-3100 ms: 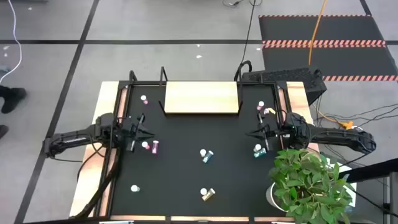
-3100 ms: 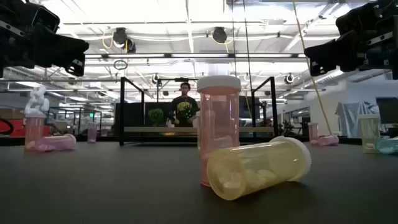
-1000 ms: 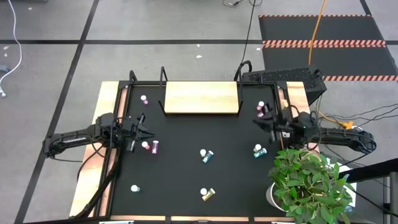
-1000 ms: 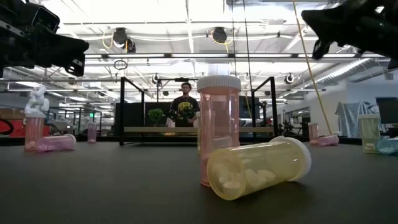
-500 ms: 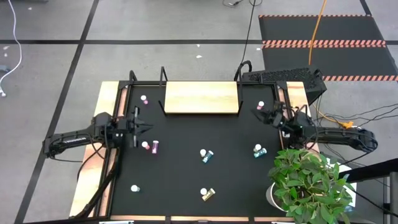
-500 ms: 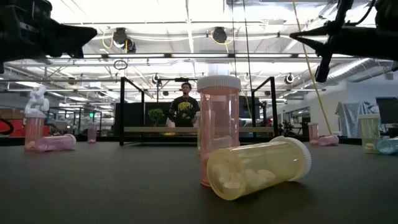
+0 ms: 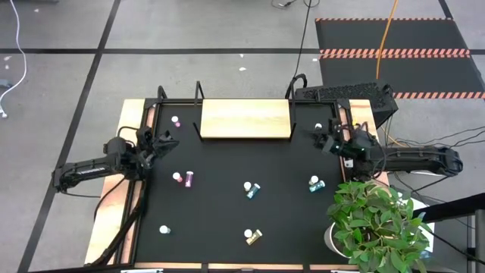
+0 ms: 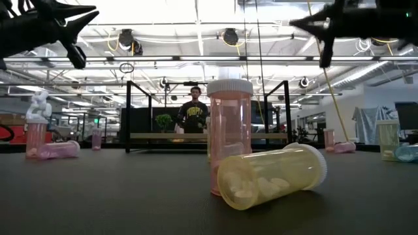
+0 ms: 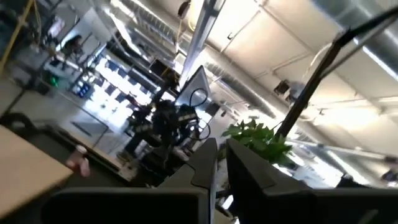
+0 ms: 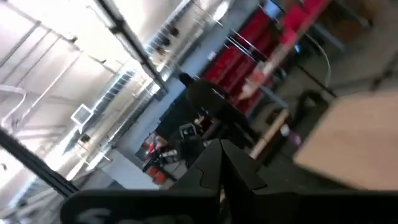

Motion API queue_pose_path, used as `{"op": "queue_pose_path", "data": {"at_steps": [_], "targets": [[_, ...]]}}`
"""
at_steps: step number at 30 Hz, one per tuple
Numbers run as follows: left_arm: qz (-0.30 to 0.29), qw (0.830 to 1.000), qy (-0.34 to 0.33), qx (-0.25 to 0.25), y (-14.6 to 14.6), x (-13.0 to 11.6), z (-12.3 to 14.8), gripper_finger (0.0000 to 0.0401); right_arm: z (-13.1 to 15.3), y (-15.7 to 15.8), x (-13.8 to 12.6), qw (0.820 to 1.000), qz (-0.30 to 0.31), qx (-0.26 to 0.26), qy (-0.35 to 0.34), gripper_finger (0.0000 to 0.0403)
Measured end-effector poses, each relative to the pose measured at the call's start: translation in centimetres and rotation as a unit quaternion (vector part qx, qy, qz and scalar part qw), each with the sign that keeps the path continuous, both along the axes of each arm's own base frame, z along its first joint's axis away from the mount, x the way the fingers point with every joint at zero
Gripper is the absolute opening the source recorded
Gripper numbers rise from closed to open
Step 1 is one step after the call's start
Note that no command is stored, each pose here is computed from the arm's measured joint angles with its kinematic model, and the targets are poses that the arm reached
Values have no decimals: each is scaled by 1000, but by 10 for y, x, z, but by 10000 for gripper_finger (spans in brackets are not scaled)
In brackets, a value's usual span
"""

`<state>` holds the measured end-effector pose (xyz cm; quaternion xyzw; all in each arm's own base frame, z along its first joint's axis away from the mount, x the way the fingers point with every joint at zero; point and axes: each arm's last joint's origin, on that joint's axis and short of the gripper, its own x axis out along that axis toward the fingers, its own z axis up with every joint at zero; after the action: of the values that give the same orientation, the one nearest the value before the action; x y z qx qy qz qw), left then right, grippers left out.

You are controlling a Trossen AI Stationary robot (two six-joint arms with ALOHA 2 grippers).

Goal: Pick and place medicine bottles onto shelf by color
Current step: Put the top left pink pill bottle on the shelf

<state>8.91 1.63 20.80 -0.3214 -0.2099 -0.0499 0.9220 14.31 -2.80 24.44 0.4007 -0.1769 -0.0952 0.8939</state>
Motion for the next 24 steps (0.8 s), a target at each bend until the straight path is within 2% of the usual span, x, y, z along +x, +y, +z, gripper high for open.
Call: {"op": "queue_pose_path", "data": {"at_steps": [4,7,9,11,13,15,19,24], "targets": [[-4,1000,1,-9,0,0,0,37,15,0,0,996,-19,-84,-19,0],[6,1000,0,0,0,0,0,37,25,0,-4,991,-45,-107,-64,0],[15,1000,-2,-14,1,0,0,37,31,-1,-8,988,-59,-98,-101,0],[30,999,-8,-30,2,-1,1,37,32,-3,-9,989,-64,-82,-108,0],[42,998,-15,-47,3,-1,1,37,28,-7,-7,993,-53,-36,-103,1],[45,998,-18,-42,3,-1,2,37,23,-9,-4,996,-23,6,-90,7],[43,997,-23,-54,4,0,5,37,15,-10,1,999,49,11,-22,38],[81,995,10,-63,7,8,19,37,15,-13,4,995,75,-4,58,93]]}}
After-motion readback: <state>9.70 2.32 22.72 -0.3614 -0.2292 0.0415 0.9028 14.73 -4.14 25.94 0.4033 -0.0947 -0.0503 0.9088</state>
